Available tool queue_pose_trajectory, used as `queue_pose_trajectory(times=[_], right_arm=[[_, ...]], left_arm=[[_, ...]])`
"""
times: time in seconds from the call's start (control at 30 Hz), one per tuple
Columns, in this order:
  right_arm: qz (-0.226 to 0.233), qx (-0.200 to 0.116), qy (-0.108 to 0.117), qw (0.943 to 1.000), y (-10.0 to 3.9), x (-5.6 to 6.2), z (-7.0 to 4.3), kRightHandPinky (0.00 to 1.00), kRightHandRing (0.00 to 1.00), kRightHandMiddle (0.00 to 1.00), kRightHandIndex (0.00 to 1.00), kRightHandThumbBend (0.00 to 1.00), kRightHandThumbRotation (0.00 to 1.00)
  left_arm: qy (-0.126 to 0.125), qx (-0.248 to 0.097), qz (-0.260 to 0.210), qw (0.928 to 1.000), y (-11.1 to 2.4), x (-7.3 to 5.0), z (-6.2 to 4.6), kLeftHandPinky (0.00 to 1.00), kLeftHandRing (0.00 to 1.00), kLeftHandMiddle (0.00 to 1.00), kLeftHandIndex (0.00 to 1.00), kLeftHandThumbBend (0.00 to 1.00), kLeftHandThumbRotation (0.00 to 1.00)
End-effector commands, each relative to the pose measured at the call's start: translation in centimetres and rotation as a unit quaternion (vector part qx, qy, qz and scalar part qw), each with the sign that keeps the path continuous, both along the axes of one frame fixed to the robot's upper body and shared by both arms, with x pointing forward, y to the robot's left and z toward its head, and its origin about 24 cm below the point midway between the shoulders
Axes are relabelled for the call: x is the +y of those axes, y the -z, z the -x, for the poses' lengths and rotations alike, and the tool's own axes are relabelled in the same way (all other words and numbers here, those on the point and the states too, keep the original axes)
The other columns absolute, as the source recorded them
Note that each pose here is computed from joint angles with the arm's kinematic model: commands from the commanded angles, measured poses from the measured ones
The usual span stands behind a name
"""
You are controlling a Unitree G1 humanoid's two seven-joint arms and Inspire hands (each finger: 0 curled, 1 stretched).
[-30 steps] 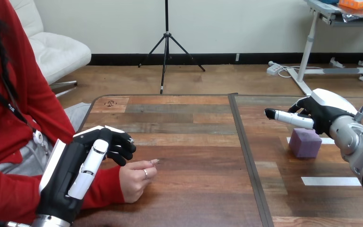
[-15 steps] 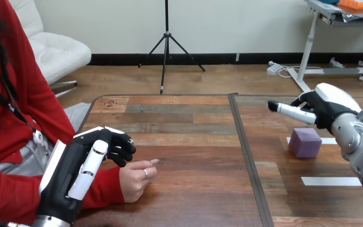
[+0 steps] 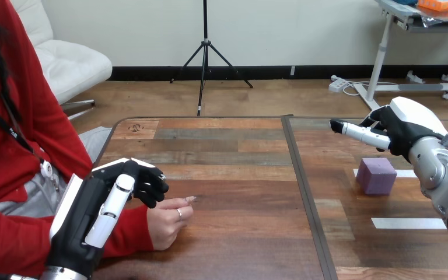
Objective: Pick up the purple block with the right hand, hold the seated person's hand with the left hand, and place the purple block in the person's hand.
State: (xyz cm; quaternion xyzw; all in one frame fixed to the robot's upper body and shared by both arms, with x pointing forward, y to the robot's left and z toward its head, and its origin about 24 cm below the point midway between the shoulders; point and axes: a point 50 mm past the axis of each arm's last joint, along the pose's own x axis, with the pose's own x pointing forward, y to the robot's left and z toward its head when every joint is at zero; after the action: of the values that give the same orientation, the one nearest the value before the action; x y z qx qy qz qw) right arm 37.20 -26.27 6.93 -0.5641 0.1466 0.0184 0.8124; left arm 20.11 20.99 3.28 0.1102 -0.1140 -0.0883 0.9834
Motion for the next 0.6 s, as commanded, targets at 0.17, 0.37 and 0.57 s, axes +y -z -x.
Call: queue_pose_trajectory(times=[0.17, 0.37, 0.57], right_arm=[[0.009, -0.013, -0.005, 0.9999, -3.12, -0.04, -1.40, 0.67, 0.75, 0.78, 0.75, 0.97, 1.00], [0.024, 0.018, -0.004, 0.9995, -2.98, -0.30, -1.34, 0.64, 0.75, 0.76, 0.82, 1.00, 0.98], [0.023, 0.050, 0.001, 0.9985, -2.77, -0.51, -1.24, 0.72, 0.84, 0.85, 0.86, 1.00, 0.88]], left_arm=[[0.008, -0.043, -0.002, 0.9991, -1.42, -0.11, -1.21, 0.43, 0.49, 0.52, 0.49, 0.33, 0.96], [0.008, -0.044, -0.002, 0.9990, -1.44, -0.12, -1.18, 0.43, 0.49, 0.52, 0.49, 0.33, 0.96], [0.007, -0.044, -0.005, 0.9990, -1.43, -0.02, -1.10, 0.43, 0.49, 0.52, 0.49, 0.33, 0.97]])
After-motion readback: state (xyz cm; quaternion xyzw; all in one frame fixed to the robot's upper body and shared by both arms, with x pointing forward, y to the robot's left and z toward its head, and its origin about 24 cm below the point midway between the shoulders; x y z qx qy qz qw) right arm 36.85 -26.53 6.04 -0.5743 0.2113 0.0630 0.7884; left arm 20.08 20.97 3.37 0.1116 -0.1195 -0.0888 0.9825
